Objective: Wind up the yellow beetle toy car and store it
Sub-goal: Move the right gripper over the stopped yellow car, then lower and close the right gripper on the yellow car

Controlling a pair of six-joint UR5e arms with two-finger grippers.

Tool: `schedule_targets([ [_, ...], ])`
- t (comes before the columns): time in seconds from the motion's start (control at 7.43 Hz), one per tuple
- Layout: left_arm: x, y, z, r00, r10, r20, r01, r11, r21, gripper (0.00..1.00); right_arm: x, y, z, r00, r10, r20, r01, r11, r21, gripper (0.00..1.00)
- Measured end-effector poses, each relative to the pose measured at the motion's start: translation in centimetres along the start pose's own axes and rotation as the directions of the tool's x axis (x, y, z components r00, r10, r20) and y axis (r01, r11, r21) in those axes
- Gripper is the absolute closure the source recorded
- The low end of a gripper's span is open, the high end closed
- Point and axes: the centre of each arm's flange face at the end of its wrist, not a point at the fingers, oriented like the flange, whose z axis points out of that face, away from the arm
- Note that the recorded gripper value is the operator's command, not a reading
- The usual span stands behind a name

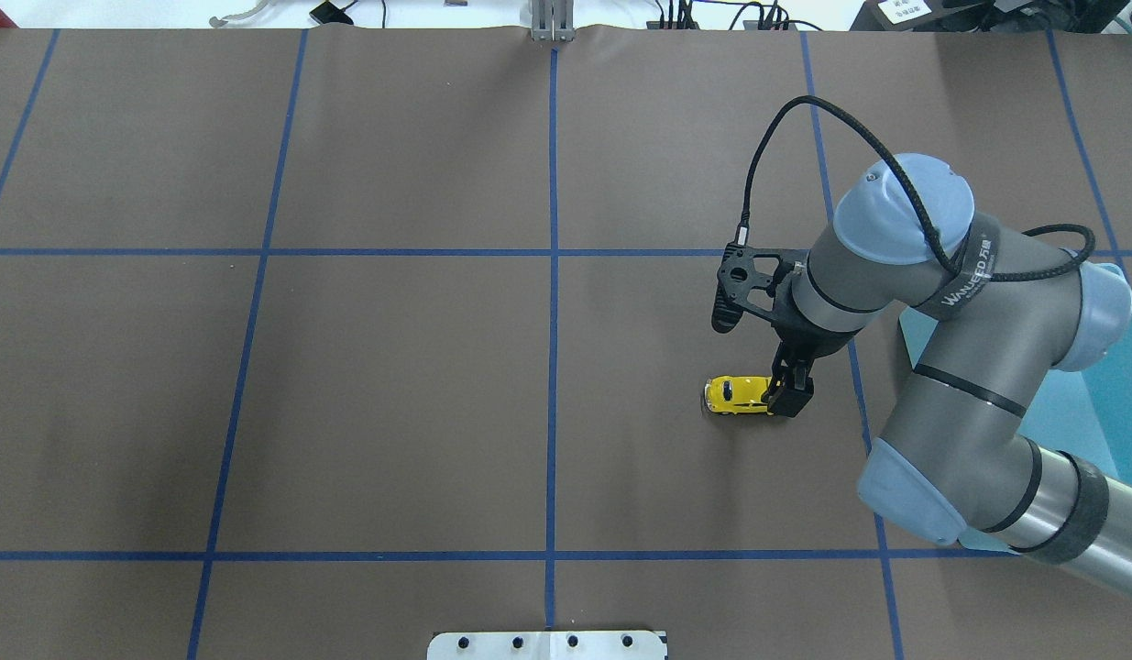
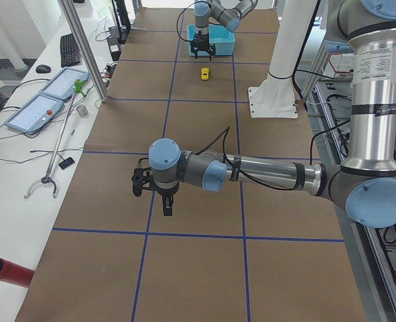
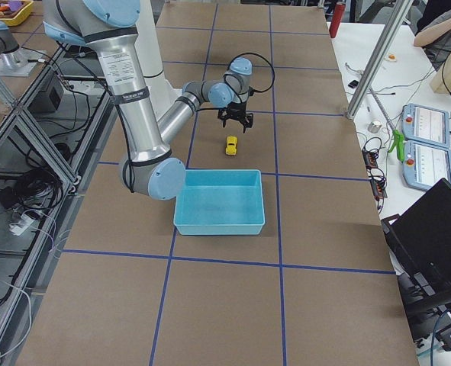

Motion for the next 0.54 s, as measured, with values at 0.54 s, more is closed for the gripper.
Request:
schedule_targets([
  [0.54,0.0,0.1,0.0,1.0,0.001,-0.001,-0.001,1.0,0.001,0.01,-0.8,0.6,4.1,0.983,-0.177,-0.058,0.17,0.979,-0.11,0.0],
])
